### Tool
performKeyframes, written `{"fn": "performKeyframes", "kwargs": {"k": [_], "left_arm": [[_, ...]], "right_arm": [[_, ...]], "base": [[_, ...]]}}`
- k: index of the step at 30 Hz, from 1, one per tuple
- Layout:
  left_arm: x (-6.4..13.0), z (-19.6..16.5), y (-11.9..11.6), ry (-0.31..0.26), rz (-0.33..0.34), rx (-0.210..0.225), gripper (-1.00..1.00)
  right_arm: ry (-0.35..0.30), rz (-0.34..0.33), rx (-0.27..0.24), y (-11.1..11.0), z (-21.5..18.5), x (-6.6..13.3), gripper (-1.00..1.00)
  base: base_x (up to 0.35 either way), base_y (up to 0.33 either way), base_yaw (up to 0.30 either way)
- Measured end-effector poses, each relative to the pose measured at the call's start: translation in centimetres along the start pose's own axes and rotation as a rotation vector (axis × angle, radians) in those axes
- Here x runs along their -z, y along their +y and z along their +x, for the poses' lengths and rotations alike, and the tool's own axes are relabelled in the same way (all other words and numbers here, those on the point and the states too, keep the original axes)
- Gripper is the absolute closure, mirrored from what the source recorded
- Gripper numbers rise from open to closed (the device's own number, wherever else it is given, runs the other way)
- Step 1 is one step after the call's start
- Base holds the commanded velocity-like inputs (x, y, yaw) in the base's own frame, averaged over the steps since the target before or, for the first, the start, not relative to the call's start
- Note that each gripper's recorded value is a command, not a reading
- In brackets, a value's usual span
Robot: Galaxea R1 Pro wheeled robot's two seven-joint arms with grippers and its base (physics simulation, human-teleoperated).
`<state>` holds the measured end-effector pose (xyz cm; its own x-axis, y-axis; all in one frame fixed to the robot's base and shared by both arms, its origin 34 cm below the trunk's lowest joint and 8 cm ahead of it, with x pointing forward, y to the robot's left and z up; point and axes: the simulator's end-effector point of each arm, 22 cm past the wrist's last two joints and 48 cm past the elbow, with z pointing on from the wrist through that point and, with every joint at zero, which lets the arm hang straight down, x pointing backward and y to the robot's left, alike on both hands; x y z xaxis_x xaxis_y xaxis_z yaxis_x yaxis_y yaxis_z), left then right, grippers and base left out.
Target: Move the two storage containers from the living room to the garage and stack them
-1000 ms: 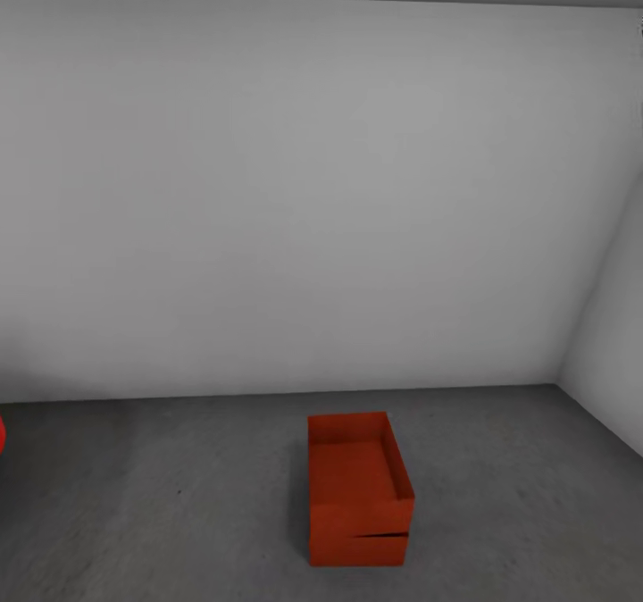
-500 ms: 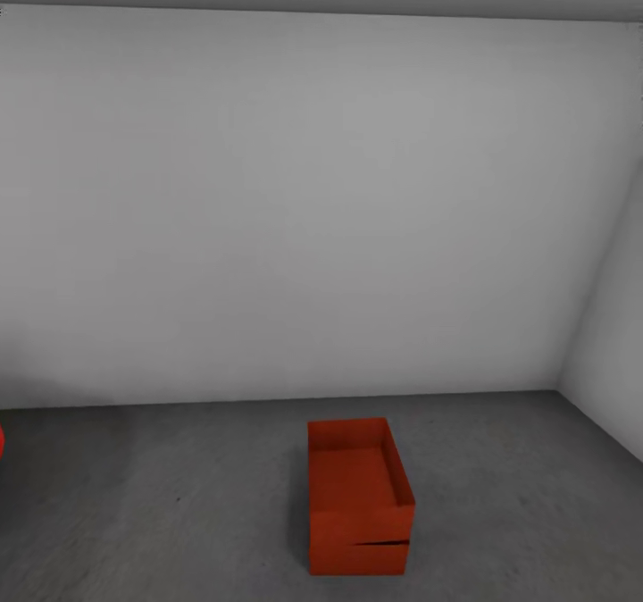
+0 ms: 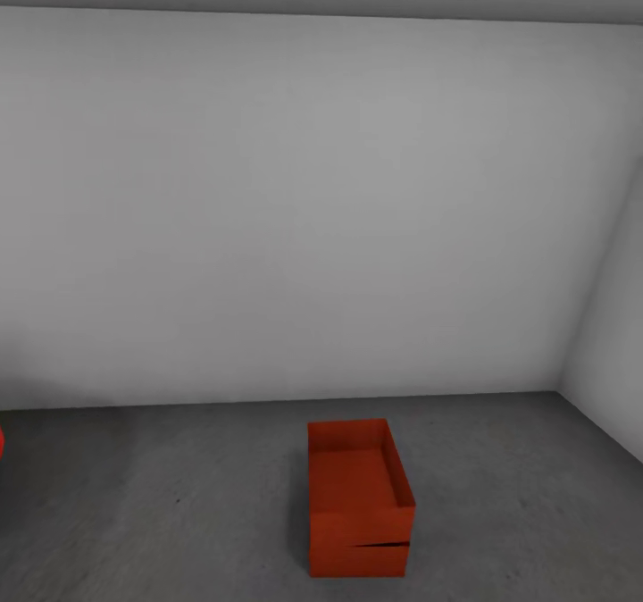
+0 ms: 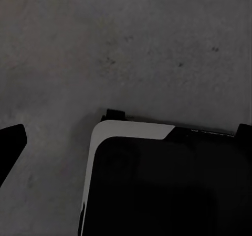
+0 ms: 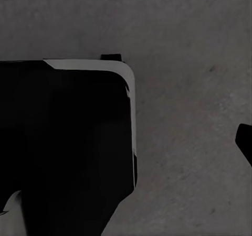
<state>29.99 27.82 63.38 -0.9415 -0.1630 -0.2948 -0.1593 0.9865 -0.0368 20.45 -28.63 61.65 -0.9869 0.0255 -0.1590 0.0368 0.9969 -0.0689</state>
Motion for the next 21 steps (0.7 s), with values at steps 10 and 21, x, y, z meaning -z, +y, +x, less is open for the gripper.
{"fn": "performKeyframes", "kwargs": {"k": [10,21], "left_arm": [[-0.03,-0.60,-0.22,-0.013,0.003,0.002,-1.00],[-0.03,-0.77,-0.21,-0.017,0.004,0.001,-1.00]], "right_arm": [[-0.001,0.004,0.005,-0.01,-0.02,0.00,-1.00],[-0.001,0.000,0.009,0.22,-0.02,0.01,-1.00]], "base": [[0.000,0.000,0.000],[0.000,0.000,0.000]]}}
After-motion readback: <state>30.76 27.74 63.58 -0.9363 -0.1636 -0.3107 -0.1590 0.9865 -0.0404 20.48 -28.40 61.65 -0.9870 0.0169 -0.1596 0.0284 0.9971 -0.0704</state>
